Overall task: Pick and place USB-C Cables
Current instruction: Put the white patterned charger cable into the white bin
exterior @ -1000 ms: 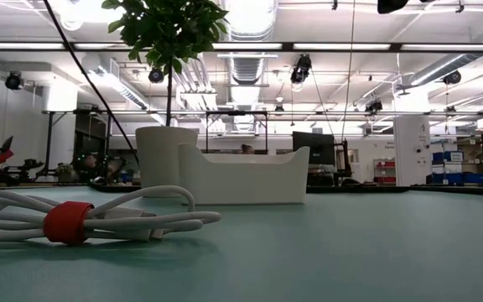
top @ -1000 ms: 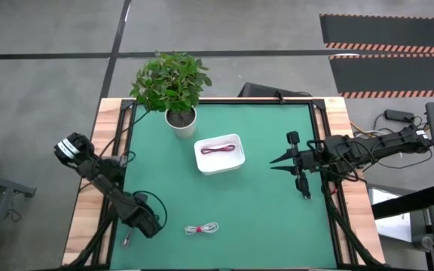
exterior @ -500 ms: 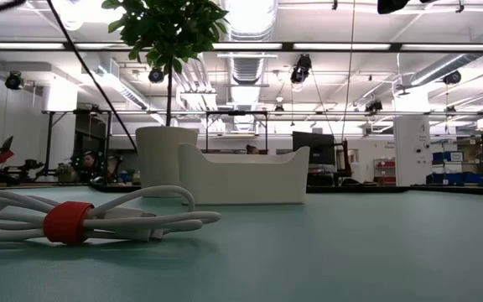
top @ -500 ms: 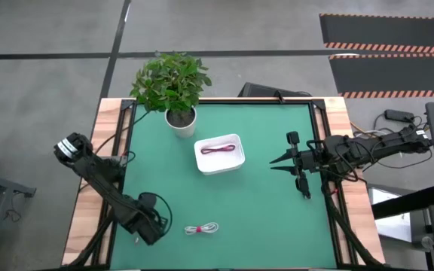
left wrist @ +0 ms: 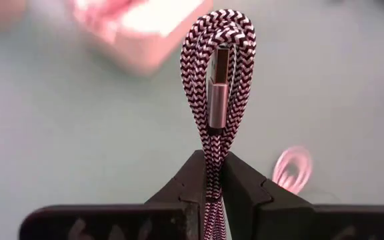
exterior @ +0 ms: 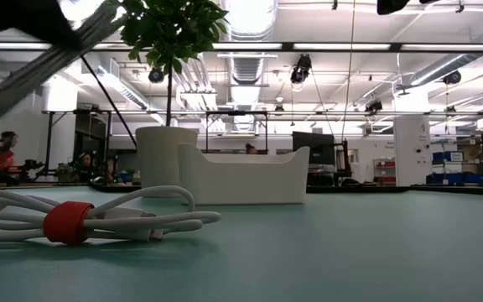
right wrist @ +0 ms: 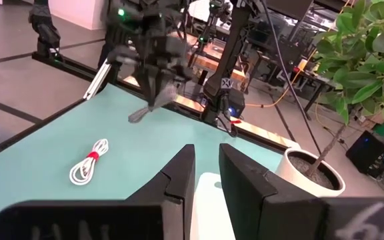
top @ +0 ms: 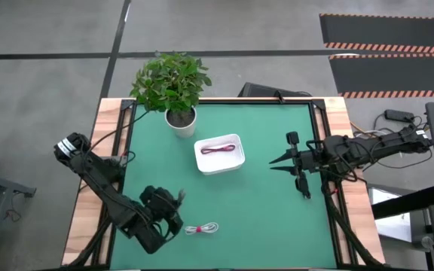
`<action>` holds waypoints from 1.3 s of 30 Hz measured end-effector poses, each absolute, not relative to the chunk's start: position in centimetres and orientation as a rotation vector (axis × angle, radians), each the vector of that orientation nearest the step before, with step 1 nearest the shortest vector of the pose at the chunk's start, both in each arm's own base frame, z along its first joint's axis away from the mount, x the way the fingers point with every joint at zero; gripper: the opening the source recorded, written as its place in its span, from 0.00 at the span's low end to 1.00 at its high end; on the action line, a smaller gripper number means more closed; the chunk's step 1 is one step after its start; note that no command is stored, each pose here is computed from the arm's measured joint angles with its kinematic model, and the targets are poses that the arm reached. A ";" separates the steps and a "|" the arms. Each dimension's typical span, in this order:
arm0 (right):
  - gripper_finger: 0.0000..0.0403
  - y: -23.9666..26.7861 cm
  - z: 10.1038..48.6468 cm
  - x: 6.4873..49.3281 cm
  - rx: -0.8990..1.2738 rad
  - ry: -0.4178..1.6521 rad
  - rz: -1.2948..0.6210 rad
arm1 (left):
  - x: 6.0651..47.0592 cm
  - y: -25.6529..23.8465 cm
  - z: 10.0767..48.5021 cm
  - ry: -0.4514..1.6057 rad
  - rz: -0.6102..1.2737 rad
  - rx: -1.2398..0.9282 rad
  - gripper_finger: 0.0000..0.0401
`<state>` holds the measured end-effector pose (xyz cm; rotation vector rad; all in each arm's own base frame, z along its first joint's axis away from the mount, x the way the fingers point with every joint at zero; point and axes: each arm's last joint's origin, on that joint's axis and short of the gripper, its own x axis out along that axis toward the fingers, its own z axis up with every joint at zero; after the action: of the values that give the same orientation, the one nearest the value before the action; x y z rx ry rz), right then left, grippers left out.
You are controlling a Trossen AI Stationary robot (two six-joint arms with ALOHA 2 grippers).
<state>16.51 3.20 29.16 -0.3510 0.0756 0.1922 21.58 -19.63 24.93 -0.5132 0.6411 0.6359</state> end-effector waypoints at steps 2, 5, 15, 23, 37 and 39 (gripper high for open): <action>0.15 3.2 29.1 16.6 -0.351 0.078 0.192 | 22.2 -19.7 25.5 0.557 0.610 -0.455 0.04; 0.15 3.2 29.0 16.8 -0.352 0.081 0.193 | 23.4 -19.8 26.1 0.490 0.562 -0.386 0.04; 0.15 3.5 29.0 17.1 -0.356 0.039 0.237 | 28.3 -19.2 29.1 0.327 0.363 -0.128 0.04; 0.15 3.8 28.6 18.2 -0.349 -0.039 0.280 | 30.6 -18.2 30.1 0.159 0.247 0.074 0.04; 0.15 4.7 24.8 22.6 -0.218 0.004 0.275 | 31.9 -14.8 27.4 0.153 0.272 0.069 0.04; 0.15 4.7 24.3 23.0 -0.170 0.020 0.275 | 32.0 -14.5 27.4 0.145 0.278 0.063 0.04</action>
<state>23.01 4.75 24.33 -0.1700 0.0200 0.2749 31.99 -14.53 27.40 0.0632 0.1451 0.2784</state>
